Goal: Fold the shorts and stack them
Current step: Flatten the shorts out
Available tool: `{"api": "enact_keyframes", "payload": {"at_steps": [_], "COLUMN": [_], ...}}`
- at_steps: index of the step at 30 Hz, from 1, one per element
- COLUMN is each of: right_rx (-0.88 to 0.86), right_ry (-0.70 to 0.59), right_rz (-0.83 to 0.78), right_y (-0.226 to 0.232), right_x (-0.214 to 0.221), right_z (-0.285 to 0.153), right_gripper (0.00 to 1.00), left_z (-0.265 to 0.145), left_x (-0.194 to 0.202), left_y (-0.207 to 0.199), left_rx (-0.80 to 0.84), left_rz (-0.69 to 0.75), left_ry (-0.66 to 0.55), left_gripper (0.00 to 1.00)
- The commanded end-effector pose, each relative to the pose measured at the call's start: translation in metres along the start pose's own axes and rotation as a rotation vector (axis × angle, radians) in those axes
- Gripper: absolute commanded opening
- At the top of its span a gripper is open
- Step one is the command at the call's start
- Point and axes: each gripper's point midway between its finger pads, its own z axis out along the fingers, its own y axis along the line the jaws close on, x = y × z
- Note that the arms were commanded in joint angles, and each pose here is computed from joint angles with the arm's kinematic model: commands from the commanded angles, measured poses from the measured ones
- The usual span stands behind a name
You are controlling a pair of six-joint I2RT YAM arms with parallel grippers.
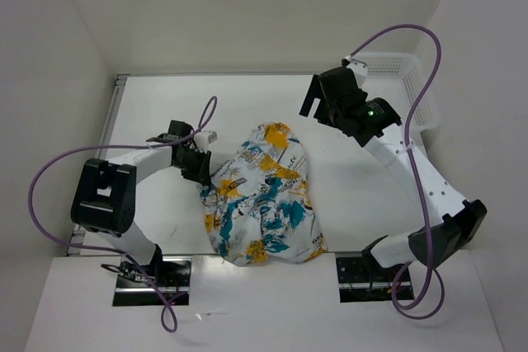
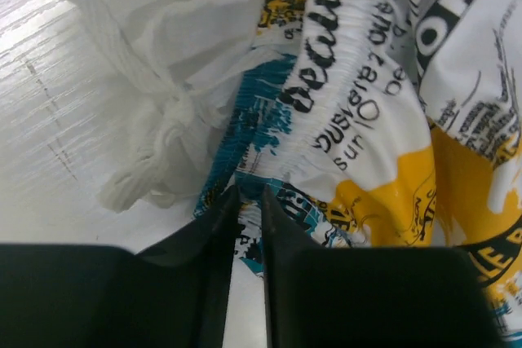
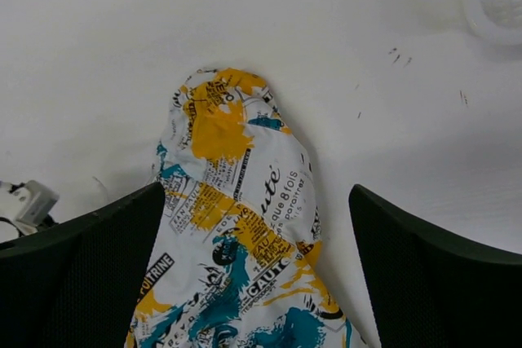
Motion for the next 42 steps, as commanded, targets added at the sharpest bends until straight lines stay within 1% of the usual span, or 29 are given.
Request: {"api": "enact_keyframes", "payload": {"at_steps": [1, 2, 4, 6, 7, 8, 9, 10, 11, 12, 13, 14, 17, 19, 22, 25, 26, 28, 29, 30, 31, 32, 33, 34, 35, 37, 38, 40, 42], "right_rx": [-0.105, -0.124, -0.122, -0.139, -0.145, -0.137, -0.137, -0.131, -0.119, -0.119, -0.117, -0.109, -0.123, -0.136, -0.131, -0.133, -0.128, -0.134, -0.131, -0.121, -0.149, -0.134, -0.141, -0.136, -0.151, -0.141, -0.162, -0.168, -0.191], "right_ry": [-0.107, -0.114, -0.113, -0.123, -0.130, -0.134, -0.134, -0.128, -0.124, -0.124, -0.120, -0.109, -0.093, -0.092, -0.085, -0.069, -0.080, -0.087, -0.076, -0.080, -0.076, -0.073, -0.068, -0.079, -0.084, -0.084, -0.084, -0.089, -0.096], "right_rz": [0.046, 0.052, 0.043, 0.028, 0.032, 0.028, 0.028, 0.014, 0.015, 0.015, 0.020, 0.014, 0.016, 0.023, 0.002, -0.006, 0.004, 0.001, 0.003, 0.011, 0.012, 0.017, 0.012, 0.021, 0.024, 0.043, 0.051, 0.093, 0.123], "right_y": [0.019, 0.024, 0.027, 0.031, 0.034, 0.031, 0.031, 0.031, 0.026, 0.026, 0.024, 0.022, 0.019, 0.020, 0.017, 0.016, 0.013, 0.013, 0.010, 0.005, 0.010, 0.004, 0.003, 0.000, 0.004, -0.006, -0.005, -0.011, -0.015], "right_x": [-0.029, -0.033, -0.033, -0.037, -0.041, -0.043, -0.043, -0.041, -0.039, -0.039, -0.039, -0.034, -0.032, -0.034, -0.033, -0.031, -0.035, -0.039, -0.037, -0.039, -0.040, -0.039, -0.039, -0.044, -0.047, -0.053, -0.056, -0.066, -0.076], "right_z": [-0.013, -0.015, -0.009, -0.012, -0.011, -0.010, -0.009, -0.006, -0.003, -0.003, 0.001, 0.004, 0.011, 0.012, 0.016, 0.021, 0.022, 0.023, 0.026, 0.027, 0.027, 0.030, 0.031, 0.032, 0.029, 0.032, 0.033, 0.036, 0.036], "right_gripper": [0.98, 0.99, 0.99, 0.99, 0.99, 0.99, 0.99, 0.99, 0.99, 0.99, 0.99, 0.99, 0.99, 0.99, 0.99, 0.99, 0.99, 0.99, 0.99, 0.99, 0.99, 0.99, 0.99, 0.99, 0.99, 0.99, 0.99, 0.99, 0.99], "left_z": [0.002, 0.000, -0.012, -0.025, -0.039, -0.046, -0.051, -0.059, -0.060, -0.063, -0.058, -0.046, -0.026, -0.017, -0.012, -0.001, 0.001, 0.002, 0.002, -0.002, -0.011, -0.019, -0.031, -0.054, -0.078, -0.122, -0.159, -0.200, -0.238], "left_x": [-0.010, -0.023, -0.036, -0.053, -0.060, -0.061, -0.062, -0.057, -0.052, -0.047, -0.041, -0.022, 0.001, 0.012, 0.015, 0.019, 0.018, 0.015, 0.015, -0.002, -0.014, -0.022, -0.038, -0.076, -0.096, -0.140, -0.178, -0.216, -0.246], "left_y": [0.005, 0.007, 0.019, 0.020, 0.024, 0.028, 0.022, 0.018, 0.009, 0.004, -0.002, -0.012, -0.020, -0.016, -0.012, -0.009, -0.008, -0.003, 0.000, 0.001, 0.012, 0.019, 0.024, 0.034, 0.036, 0.045, 0.032, 0.014, -0.016], "left_rx": [-0.020, -0.035, -0.062, -0.078, -0.101, -0.110, -0.090, -0.080, -0.040, -0.023, -0.005, 0.027, 0.044, 0.012, -0.001, 0.010, 0.010, -0.016, -0.030, -0.045, -0.070, -0.096, -0.118, -0.145, -0.163, -0.183, -0.159, -0.122, -0.049], "left_rz": [0.012, 0.019, -0.007, -0.009, -0.013, -0.026, -0.021, -0.024, -0.023, -0.015, -0.006, 0.003, 0.020, 0.028, 0.034, 0.023, 0.023, 0.021, 0.014, 0.025, 0.000, -0.013, -0.016, -0.019, -0.014, -0.006, 0.046, 0.129, 0.231], "left_ry": [-0.010, -0.025, -0.049, -0.070, -0.101, -0.112, -0.123, -0.135, -0.136, -0.150, -0.143, -0.096, -0.026, 0.004, -0.010, 0.015, 0.015, 0.023, 0.042, 0.016, -0.011, -0.019, -0.056, -0.150, -0.214, -0.361, -0.479, -0.622, -0.736], "left_gripper": [0.23, 0.12, 0.00, 0.00, 0.00, 0.03, 0.14, 0.43, 0.64, 0.82, 0.87, 0.92, 0.92, 0.91, 0.87, 0.77, 0.64, 0.48, 0.35, 0.12, 0.02, 0.00, 0.00, 0.00, 0.00, 0.00, 0.00, 0.00, 0.00]}}
